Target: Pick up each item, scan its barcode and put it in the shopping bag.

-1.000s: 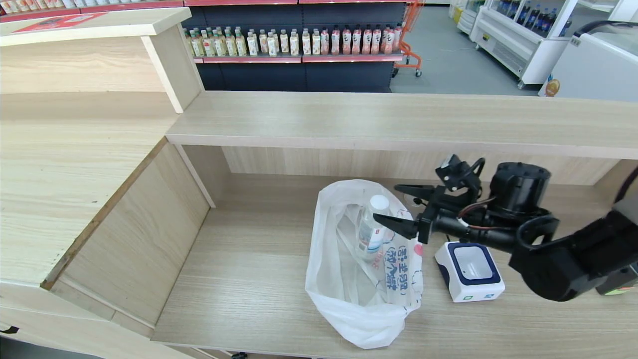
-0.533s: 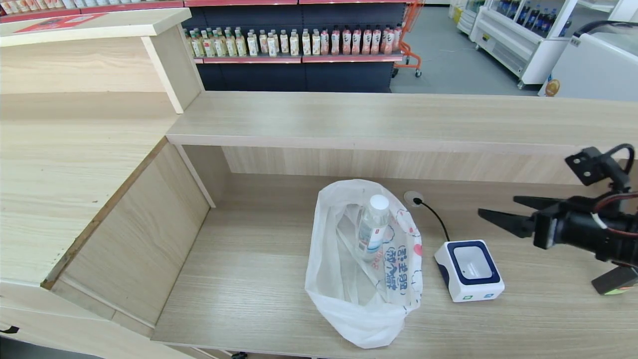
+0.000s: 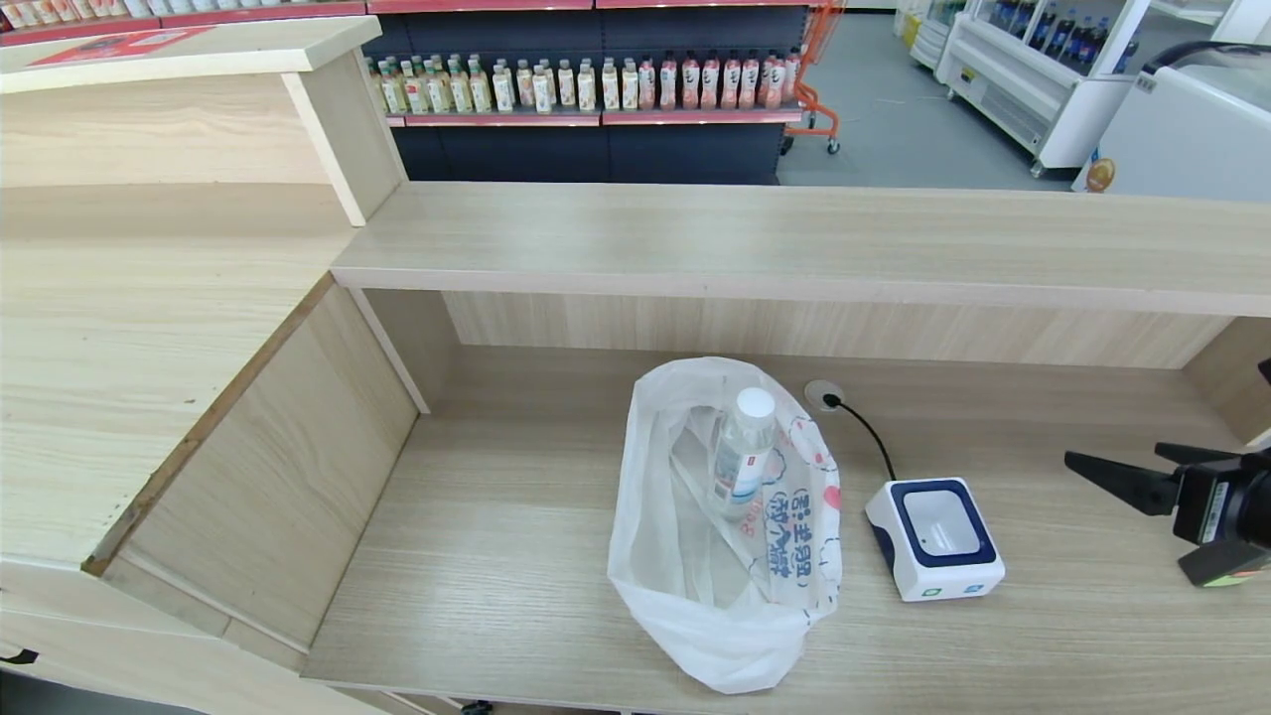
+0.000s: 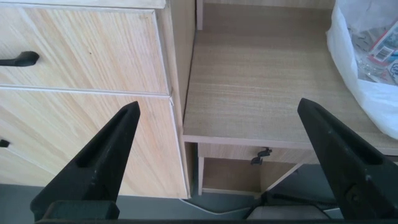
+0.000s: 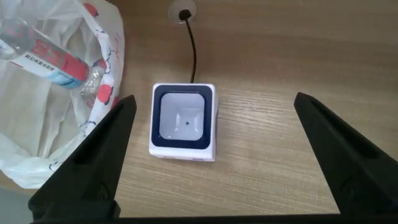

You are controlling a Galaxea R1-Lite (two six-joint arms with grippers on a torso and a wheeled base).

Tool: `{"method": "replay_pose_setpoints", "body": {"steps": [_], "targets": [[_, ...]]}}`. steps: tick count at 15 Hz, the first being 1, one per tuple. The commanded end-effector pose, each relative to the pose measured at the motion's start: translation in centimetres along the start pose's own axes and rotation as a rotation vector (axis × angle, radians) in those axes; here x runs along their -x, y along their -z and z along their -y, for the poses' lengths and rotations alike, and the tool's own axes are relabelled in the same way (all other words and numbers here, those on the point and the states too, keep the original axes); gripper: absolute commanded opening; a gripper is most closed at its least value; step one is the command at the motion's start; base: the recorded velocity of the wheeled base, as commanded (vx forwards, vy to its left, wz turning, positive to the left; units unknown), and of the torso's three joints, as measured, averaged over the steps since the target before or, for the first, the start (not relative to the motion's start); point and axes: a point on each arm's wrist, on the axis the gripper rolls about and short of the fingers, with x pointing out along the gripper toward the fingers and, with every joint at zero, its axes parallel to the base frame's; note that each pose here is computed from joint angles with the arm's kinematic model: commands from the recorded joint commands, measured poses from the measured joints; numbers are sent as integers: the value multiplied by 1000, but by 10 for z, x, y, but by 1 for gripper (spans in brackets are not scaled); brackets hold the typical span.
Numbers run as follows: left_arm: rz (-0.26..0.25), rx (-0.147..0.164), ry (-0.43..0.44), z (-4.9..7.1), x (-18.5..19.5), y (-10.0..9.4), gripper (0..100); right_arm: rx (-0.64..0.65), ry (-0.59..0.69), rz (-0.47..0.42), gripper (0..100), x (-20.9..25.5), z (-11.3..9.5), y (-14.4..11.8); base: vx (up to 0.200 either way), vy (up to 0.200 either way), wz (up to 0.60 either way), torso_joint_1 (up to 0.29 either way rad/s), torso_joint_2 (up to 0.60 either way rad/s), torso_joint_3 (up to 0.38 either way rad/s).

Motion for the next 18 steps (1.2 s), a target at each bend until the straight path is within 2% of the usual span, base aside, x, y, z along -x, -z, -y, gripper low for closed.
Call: {"method": "replay_pose_setpoints", "body": {"steps": [1, 3, 12, 15, 18], "targets": [[-1, -2, 0, 0, 0, 0, 100, -8, 0, -18, 100, 0, 0, 6, 0, 0, 0, 0, 0, 0], [-1, -1, 0, 0, 0, 0, 100, -10, -2, -28, 100, 1, -1, 9, 0, 0, 0, 0, 0, 0], [-1, -5, -1, 0, 0, 0, 100, -12, 7, -40, 100, -6, 3, 8, -200, -200, 0, 0, 1, 3], [-1, -8, 0, 0, 0, 0, 100, 53, 119, -74, 100, -19, 29, 8, -200, -200, 0, 5, 2, 4], [-1, -11, 0, 0, 0, 0, 100, 74, 157, -52, 100, -39, 51, 2, 0, -200, 0, -1, 1, 1]]}}
